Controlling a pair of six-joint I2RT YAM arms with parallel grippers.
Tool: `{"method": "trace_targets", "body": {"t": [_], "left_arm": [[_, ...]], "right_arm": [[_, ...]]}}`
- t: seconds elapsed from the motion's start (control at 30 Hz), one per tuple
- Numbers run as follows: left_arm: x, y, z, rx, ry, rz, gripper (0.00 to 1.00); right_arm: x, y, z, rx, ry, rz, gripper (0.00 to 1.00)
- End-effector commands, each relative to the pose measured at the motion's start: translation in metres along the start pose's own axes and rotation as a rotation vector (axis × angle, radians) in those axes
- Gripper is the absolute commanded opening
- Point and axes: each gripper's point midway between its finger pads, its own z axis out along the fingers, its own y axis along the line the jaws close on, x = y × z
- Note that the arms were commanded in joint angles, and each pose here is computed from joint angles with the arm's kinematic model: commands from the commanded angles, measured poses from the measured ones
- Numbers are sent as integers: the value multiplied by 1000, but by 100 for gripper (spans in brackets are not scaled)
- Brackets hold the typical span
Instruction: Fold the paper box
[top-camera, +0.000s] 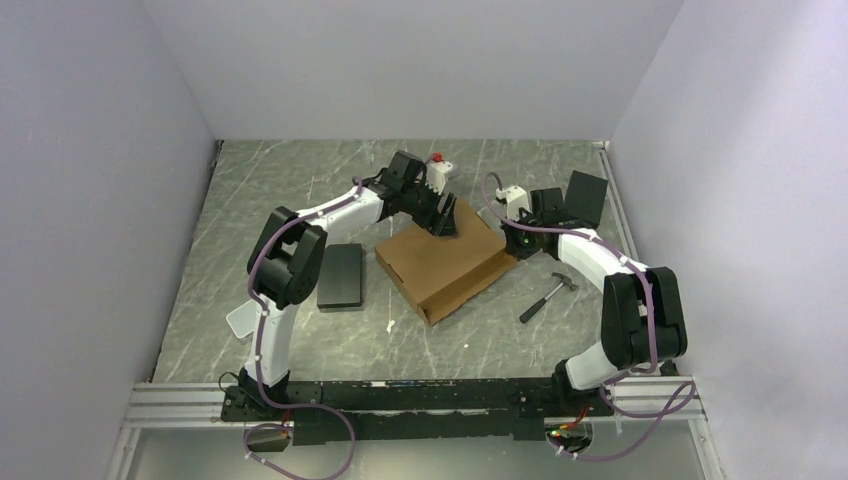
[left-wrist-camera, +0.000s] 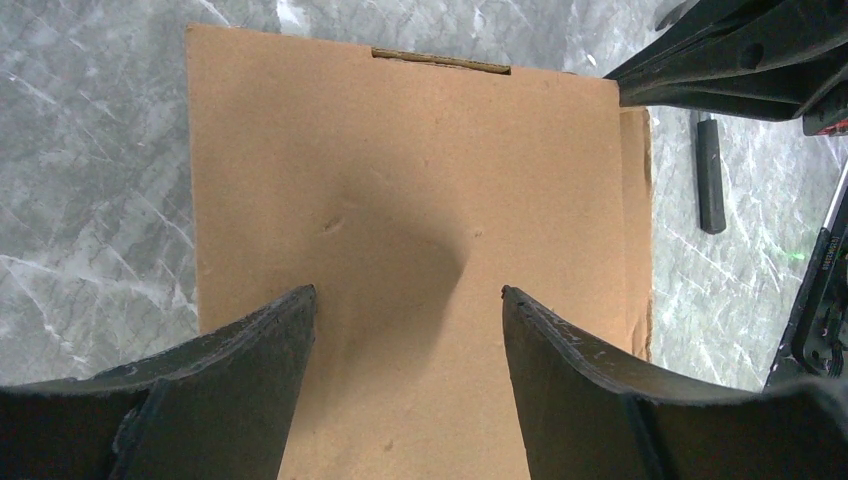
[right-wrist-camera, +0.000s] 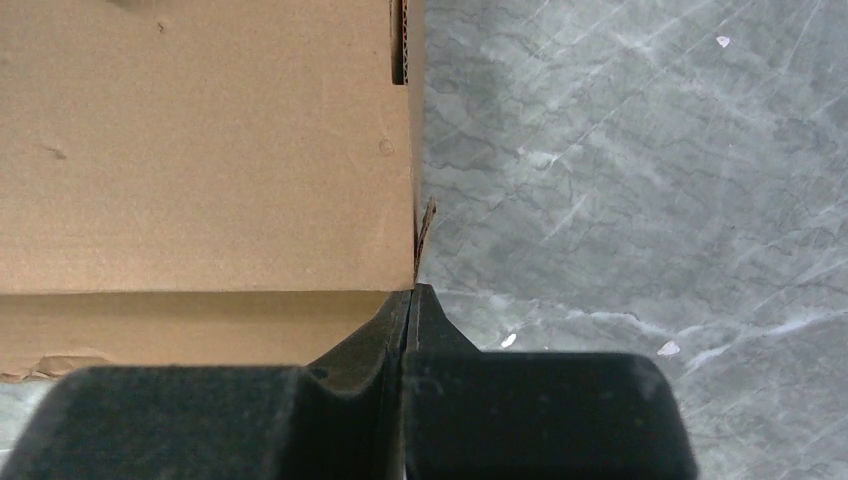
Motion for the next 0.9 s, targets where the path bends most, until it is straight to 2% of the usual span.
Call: {"method": "trace_targets", "body": {"t": [0.0, 0.33, 0.47, 0.87], "left_arm": [[117, -16, 26, 24, 334, -192, 76], [96, -6, 15, -10, 283, -221, 78], [98, -4, 15, -14, 286, -229, 78], [97, -2, 14, -18, 283, -239, 78]], "right_arm": [[-51, 2, 0, -22, -189, -12, 0], [-41, 0, -4, -52, -153, -16, 0], [-38, 1, -8, -68, -150, -19, 7], [-36, -1, -19, -89, -148, -21, 21]]}}
